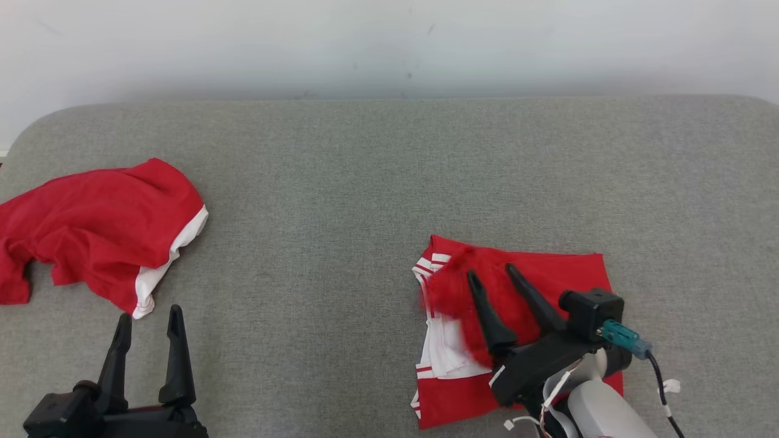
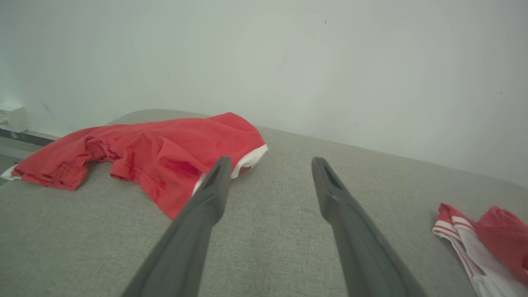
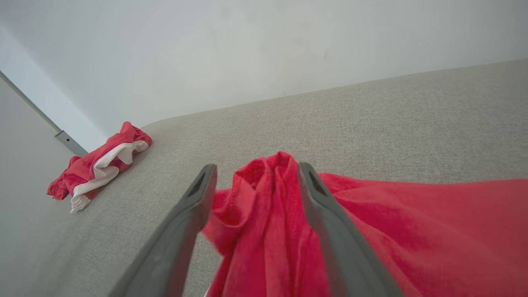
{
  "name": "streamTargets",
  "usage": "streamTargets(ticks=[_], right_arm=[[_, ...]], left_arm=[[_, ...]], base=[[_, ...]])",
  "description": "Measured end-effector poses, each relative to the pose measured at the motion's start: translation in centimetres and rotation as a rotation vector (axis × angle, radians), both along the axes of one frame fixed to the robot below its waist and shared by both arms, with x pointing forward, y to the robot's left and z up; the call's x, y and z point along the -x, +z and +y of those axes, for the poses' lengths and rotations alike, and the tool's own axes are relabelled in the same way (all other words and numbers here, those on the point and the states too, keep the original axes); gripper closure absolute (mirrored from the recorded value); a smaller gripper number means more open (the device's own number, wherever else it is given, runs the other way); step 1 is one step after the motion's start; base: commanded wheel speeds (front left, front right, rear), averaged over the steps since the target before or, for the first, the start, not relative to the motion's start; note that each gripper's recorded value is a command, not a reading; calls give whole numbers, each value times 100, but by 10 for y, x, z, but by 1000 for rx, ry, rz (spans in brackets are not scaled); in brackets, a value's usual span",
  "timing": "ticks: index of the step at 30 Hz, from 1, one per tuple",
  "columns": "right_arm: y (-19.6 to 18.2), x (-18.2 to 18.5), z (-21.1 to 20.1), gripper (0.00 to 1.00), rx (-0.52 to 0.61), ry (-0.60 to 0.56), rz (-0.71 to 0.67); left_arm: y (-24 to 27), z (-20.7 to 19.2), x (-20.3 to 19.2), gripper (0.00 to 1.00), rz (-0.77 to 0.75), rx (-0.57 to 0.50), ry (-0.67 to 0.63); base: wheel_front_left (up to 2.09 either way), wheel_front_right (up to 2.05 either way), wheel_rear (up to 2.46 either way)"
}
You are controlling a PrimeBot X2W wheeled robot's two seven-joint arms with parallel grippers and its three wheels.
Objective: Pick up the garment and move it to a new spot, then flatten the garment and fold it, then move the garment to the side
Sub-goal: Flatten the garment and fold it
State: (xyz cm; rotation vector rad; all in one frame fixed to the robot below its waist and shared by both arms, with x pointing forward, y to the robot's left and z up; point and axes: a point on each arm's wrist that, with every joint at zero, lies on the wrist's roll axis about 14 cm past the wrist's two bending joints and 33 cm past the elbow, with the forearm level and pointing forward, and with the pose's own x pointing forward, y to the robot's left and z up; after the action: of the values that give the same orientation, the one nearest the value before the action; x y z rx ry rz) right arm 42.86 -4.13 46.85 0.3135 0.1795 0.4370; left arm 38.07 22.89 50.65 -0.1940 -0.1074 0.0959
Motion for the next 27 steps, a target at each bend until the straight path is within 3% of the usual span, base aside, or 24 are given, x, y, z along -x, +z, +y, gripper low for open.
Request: streamTargets(ticks=[13,27], right_arm=[[44,-1,-87,0,56,-205,-226],[48,49,-130,0,73,-357,-257]], left_arm=[[6,-6,-6,0,-20,2,-18],[17,-14,0,0,-52,-6,-42]], base=[[0,0,0],[0,0,0]])
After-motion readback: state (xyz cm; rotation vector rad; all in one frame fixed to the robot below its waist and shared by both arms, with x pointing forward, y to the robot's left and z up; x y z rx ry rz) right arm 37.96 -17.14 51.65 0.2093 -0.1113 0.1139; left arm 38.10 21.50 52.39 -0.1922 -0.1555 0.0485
